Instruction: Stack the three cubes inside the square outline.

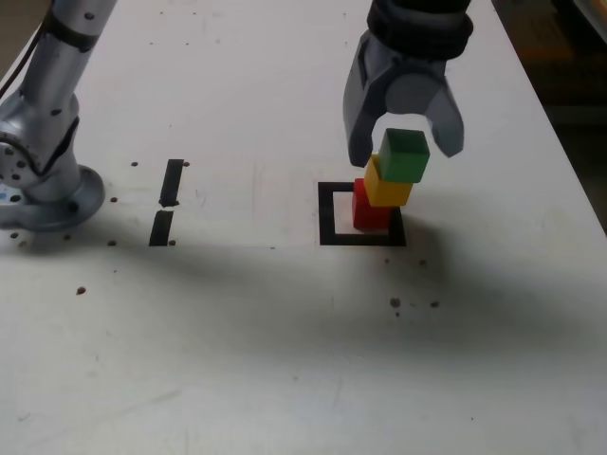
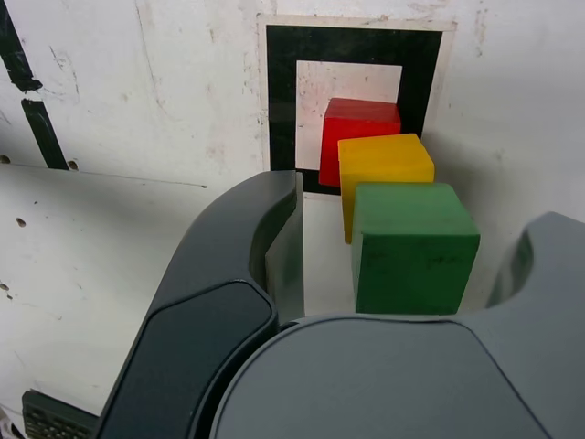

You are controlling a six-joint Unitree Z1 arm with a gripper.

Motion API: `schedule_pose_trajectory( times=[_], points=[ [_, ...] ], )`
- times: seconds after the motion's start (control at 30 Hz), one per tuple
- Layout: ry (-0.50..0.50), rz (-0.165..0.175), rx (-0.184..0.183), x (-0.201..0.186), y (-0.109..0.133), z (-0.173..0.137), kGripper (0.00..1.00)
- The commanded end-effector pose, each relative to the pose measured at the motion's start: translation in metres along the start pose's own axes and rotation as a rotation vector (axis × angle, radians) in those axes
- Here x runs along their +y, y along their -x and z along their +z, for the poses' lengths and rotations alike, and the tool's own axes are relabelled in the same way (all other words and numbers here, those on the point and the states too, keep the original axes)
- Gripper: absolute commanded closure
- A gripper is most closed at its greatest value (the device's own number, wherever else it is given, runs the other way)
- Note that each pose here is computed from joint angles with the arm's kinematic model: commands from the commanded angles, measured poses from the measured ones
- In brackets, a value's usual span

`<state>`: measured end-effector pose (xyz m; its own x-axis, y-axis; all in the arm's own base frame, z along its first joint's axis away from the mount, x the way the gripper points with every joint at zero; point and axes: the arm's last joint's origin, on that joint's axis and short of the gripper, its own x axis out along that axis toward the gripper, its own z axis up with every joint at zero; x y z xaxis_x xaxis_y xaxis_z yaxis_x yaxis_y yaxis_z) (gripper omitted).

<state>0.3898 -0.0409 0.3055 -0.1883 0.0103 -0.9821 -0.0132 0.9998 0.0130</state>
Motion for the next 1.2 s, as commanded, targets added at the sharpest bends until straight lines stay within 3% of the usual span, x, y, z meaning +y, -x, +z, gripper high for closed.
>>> schedule_pose_trajectory(
  times=[0.0, 0.17, 0.4, 0.67, 0.83, 0.93, 1.0, 1.1, 1.17],
  points=[
    [-0.001, 0.002, -0.004, 0.000, 0.007, -0.009, 0.00],
    [0.006, 0.009, 0.003, 0.004, 0.011, -0.023, 0.00],
    [0.026, 0.013, -0.038, 0.011, 0.030, -0.058, 0.00],
    [0.018, 0.013, -0.025, 0.012, 0.026, -0.058, 0.00],
    [-0.058, 0.026, -0.024, 0.012, 0.025, -0.054, 0.00],
    [-0.117, 0.028, -0.060, 0.008, 0.030, -0.043, 0.00],
    [-0.182, 0.033, -0.112, -0.001, 0.037, -0.028, 0.00],
    [-0.308, 0.063, -0.172, -0.015, 0.045, -0.012, 0.00],
    [-0.390, 0.093, -0.178, -0.020, 0.044, -0.006, 0.00]
  ],
)
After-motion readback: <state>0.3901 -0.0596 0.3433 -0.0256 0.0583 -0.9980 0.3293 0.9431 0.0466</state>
